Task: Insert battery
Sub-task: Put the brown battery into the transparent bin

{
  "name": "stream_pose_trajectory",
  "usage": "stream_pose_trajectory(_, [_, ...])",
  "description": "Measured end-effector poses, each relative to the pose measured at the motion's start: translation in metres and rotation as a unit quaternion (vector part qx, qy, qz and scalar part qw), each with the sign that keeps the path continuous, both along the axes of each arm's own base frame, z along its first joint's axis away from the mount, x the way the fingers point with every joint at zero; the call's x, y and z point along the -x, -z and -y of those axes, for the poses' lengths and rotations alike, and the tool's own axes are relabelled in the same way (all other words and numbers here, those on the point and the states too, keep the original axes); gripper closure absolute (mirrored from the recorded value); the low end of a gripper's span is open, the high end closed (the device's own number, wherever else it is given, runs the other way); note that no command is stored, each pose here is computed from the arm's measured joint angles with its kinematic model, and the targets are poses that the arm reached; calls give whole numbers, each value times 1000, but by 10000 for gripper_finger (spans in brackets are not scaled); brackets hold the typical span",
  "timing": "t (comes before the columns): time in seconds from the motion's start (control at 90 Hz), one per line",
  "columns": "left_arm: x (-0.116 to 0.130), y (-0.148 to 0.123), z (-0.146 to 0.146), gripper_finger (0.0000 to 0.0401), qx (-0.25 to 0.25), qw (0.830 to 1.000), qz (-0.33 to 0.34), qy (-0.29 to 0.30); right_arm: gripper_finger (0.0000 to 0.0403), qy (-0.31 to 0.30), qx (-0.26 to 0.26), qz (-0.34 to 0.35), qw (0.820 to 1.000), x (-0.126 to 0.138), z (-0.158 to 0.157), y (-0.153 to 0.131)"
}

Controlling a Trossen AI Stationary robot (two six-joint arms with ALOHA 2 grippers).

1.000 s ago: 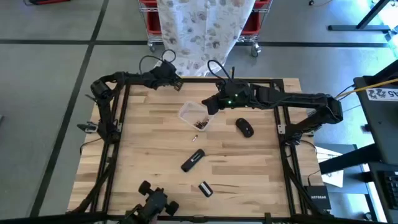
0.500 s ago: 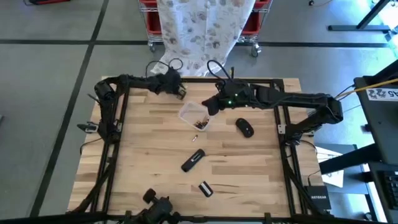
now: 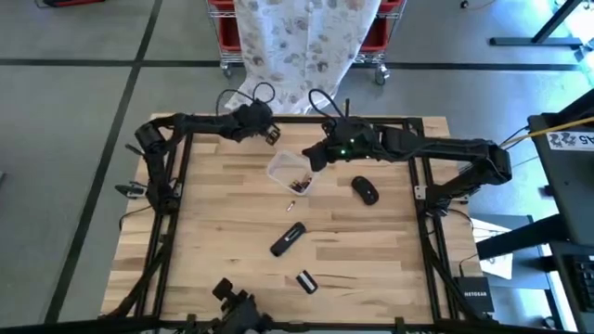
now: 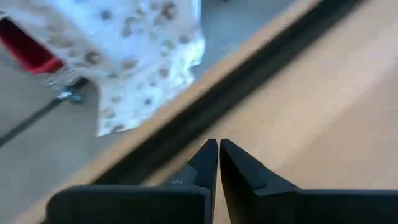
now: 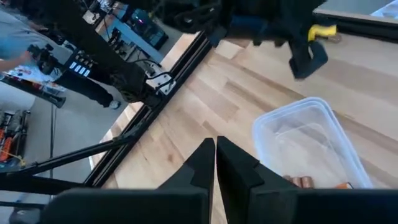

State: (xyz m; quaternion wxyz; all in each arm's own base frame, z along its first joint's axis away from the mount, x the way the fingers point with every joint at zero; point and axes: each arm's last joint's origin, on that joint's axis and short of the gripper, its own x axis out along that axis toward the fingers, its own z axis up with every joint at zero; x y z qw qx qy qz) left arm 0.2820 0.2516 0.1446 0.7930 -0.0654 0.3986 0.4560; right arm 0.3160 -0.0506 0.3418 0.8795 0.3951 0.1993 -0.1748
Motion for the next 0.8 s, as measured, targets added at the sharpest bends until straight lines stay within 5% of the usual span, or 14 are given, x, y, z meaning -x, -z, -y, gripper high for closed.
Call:
stream_pose_trajectory(0.311, [11,24,-18,401,44,997,-38,47,402,-13,-9,4,1000,0,-1,0])
stream_pose_trajectory(0.567, [-2,-3,-1,401,89,987,-72,113,402,-14,-8,3,1000,0,-1,0])
stream_pose_trajectory(0.8, [-2,-46,14,401,63,986,-75,136,402,-14,8,0,1000,0,0,0])
